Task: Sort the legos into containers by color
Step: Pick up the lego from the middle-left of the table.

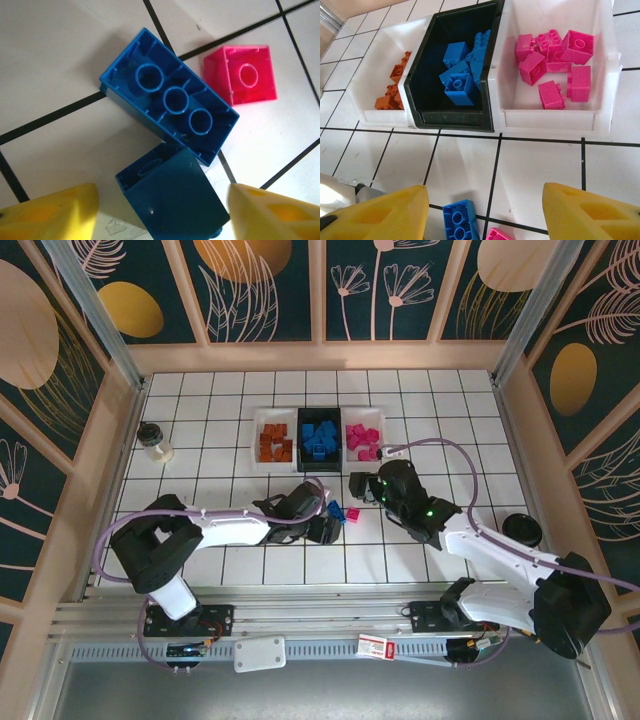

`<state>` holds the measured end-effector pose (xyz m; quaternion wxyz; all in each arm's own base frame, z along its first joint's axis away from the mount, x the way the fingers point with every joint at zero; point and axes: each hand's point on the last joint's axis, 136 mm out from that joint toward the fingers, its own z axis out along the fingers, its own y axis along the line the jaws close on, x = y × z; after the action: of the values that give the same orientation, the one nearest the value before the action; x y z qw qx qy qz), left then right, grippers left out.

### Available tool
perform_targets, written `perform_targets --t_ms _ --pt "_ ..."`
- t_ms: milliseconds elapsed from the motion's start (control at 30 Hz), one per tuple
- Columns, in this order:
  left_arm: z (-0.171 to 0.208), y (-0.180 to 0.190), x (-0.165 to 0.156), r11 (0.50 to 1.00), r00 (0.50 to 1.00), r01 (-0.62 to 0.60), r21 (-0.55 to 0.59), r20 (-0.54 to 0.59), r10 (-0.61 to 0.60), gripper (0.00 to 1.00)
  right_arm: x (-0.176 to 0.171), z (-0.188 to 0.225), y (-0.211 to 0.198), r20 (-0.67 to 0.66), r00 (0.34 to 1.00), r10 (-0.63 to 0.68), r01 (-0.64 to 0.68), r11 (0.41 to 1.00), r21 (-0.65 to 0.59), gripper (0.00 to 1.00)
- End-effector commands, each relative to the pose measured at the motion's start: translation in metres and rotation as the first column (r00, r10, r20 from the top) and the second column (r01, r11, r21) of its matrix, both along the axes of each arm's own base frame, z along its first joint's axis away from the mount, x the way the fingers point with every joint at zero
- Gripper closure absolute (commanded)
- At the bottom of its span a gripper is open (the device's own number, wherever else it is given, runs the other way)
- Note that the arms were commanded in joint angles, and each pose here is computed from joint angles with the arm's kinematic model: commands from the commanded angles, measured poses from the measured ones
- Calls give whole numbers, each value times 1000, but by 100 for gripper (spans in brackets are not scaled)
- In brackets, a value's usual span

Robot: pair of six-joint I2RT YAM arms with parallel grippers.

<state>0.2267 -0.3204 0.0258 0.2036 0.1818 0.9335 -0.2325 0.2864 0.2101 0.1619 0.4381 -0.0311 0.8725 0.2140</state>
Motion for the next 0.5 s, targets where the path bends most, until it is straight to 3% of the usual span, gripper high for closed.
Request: perform_targets --t_ms 0,333,467 --pt "-12 7 -3 999 1000 -10 52 -12 11 43 0 -12 -8 -27 999 -37 37 999 -13 38" --pt "9 43 12 989 990 -130 70 69 125 74 -4 -41 -3 -106 994 -9 2 998 -61 37" --pt "47 61 51 967 961 -247 -54 116 252 79 -5 -39 -6 -93 995 -23 19 999 -44 37"
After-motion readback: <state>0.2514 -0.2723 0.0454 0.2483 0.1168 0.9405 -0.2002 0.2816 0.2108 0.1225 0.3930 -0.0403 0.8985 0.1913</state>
